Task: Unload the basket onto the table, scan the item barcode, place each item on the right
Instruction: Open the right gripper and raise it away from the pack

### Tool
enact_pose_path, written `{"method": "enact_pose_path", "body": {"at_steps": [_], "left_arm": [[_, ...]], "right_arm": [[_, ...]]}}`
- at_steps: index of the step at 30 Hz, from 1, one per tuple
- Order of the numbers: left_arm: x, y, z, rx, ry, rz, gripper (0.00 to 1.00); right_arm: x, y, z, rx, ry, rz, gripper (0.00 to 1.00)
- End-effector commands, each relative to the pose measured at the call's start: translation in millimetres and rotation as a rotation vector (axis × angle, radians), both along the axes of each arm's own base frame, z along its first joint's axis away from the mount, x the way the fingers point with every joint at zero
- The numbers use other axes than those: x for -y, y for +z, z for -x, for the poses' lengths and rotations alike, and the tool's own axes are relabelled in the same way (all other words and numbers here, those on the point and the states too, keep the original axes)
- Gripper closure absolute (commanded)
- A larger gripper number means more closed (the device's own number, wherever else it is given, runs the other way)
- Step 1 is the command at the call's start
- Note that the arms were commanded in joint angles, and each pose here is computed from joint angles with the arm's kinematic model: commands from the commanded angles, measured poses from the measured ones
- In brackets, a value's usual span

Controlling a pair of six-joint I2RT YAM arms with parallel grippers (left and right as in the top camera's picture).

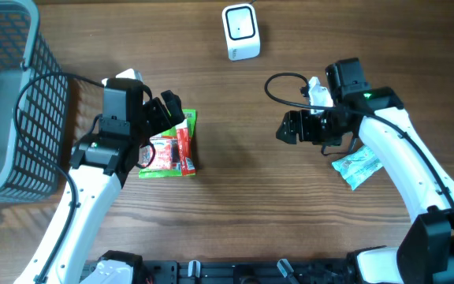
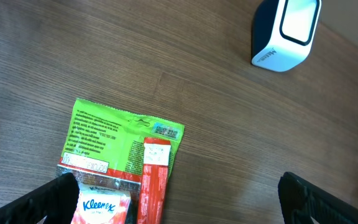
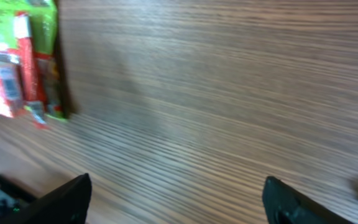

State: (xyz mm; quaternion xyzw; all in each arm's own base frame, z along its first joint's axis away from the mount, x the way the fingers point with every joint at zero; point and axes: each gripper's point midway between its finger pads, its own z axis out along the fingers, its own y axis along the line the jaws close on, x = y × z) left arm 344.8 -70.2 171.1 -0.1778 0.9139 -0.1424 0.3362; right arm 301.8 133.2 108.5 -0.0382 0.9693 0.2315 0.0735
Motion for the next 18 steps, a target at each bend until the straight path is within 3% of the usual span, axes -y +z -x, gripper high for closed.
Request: {"method": "enact_pose_path", "body": {"at_steps": [1,7,18], "left_arm": [[-2.8,1.1,-1.1,0.007,-0.001,-0.016,0.0],[-2.8,1.1,-1.1,0.007,-0.001,-0.016,0.0],[-2.8,1.1,-1.1,0.007,-0.001,-0.016,0.0]], "right_arm": [[-18.0,-2.7,6.2,-0.039,-0.032,-0.086,0.18],[-56.6,-2.0,6.1,0.01,0.016,-0.12,0.24],[-150.7,3.9,8.2,0.137,0.09,-0.188,0.22]]}}
